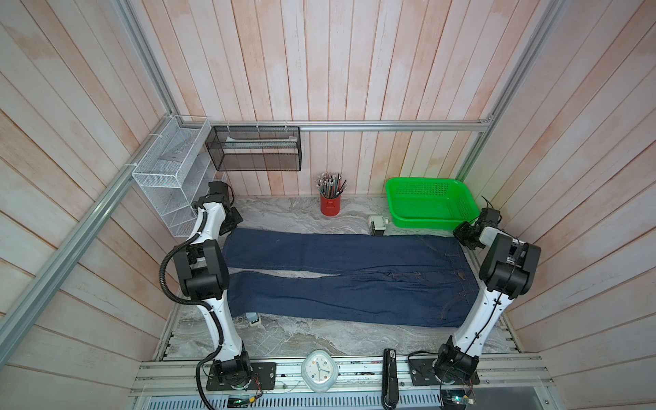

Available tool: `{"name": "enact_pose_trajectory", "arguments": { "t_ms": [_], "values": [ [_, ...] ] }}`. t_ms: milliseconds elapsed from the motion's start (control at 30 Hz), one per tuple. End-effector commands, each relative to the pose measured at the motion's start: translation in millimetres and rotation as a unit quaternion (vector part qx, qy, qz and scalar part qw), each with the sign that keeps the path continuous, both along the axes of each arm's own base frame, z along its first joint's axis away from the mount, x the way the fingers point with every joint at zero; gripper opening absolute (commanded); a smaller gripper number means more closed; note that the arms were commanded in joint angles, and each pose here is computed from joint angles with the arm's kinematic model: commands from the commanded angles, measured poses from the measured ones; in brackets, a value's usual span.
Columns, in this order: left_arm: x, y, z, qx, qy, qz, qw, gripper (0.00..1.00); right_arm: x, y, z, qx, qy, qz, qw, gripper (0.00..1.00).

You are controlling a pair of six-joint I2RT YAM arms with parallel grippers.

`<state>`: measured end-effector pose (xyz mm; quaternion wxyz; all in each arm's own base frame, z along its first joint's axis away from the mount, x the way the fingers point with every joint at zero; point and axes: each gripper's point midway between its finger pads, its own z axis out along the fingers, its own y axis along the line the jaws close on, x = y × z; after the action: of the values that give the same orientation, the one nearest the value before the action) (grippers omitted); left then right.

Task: Fold and stack the trousers
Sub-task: Fold the trousers at the center of the table.

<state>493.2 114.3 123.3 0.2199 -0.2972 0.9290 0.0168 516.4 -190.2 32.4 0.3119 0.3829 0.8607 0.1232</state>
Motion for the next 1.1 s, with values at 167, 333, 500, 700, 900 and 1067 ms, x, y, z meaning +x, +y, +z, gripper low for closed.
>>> {"name": "enact_pose_trajectory", "arguments": {
  "t_ms": [167, 333, 500, 700, 900, 1067],
  "values": [
    [-2.1, 13.6, 29.9, 0.021, -0.029, 0.023, 0.999, 0.00, -9.8, 19.4, -29.3, 0.040, 0.039, 0.017, 0.998, 0.01],
    [-1.7, 14.3, 35.0, 0.023, -0.035, 0.024, 0.999, 0.00, -3.3, 17.8, -3.1, 0.036, 0.005, 0.014, 0.999, 0.00],
    [-2.4, 16.1, 47.9, 0.026, -0.046, 0.026, 0.998, 0.00, 2.1, 18.3, 45.2, 0.029, -0.049, 0.007, 0.998, 0.00],
    [-10.0, 26.9, 72.9, 0.037, -0.069, 0.041, 0.996, 0.00, -8.4, 9.9, 110.4, 0.008, -0.116, -0.026, 0.993, 0.00],
    [-24.5, 36.0, 94.8, 0.044, -0.091, 0.054, 0.993, 0.00, -30.7, -1.1, 142.7, 0.021, -0.161, -0.059, 0.985, 0.00],
    [-42.8, 41.9, 109.9, 0.047, -0.108, 0.065, 0.991, 0.00, -51.7, 0.9, 149.3, 0.034, -0.174, -0.069, 0.982, 0.00]
  ]
}}
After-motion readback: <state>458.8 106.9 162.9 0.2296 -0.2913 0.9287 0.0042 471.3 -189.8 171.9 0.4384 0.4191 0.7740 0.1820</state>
